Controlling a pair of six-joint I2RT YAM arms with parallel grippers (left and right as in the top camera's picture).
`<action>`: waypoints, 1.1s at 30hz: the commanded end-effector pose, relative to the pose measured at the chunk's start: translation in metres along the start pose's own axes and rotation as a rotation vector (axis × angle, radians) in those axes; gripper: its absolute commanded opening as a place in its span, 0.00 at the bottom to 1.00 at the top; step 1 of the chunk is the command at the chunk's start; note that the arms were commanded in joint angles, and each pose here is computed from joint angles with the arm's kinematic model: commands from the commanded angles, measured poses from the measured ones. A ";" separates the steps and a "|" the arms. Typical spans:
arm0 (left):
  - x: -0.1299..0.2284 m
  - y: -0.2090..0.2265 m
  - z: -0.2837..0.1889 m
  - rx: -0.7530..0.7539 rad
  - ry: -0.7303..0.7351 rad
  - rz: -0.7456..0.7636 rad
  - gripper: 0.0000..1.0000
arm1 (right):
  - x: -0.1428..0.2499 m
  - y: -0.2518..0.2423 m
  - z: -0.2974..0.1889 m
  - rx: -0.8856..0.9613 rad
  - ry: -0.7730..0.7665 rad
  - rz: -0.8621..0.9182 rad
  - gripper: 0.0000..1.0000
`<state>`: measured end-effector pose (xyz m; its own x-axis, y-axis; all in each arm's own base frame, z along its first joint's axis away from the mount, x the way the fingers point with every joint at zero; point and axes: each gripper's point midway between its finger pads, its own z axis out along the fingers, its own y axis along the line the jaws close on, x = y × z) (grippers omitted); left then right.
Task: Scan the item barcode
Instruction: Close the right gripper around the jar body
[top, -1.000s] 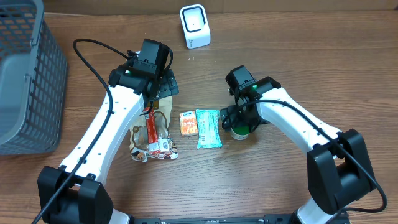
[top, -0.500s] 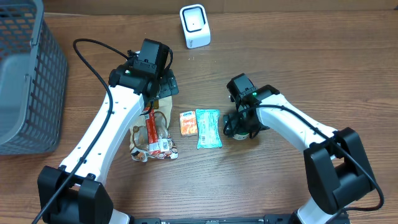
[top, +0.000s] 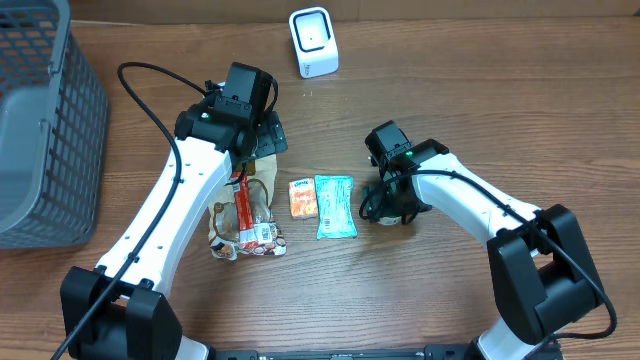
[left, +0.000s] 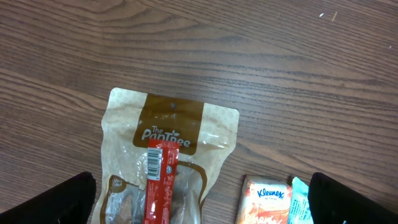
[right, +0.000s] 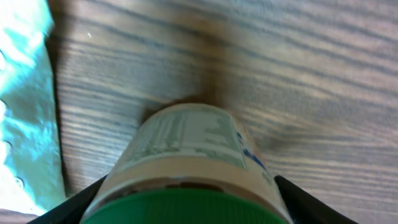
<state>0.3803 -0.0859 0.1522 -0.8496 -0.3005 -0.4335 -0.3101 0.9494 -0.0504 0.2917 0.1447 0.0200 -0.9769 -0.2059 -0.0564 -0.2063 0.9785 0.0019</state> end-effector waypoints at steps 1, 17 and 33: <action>-0.007 0.002 -0.006 -0.006 -0.027 -0.009 1.00 | -0.011 0.002 -0.008 0.004 -0.031 -0.001 0.81; -0.007 0.002 -0.006 -0.006 -0.027 -0.009 1.00 | -0.016 0.003 -0.010 -0.003 -0.046 0.102 0.81; -0.007 0.002 -0.006 -0.006 -0.027 -0.009 1.00 | -0.010 0.001 -0.013 0.007 -0.017 0.115 0.65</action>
<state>0.3803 -0.0860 0.1522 -0.8497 -0.3005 -0.4333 -0.3100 0.9494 -0.0507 0.2896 0.1435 0.0251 -0.9945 -0.0978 -0.0383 -0.0979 0.9952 0.0009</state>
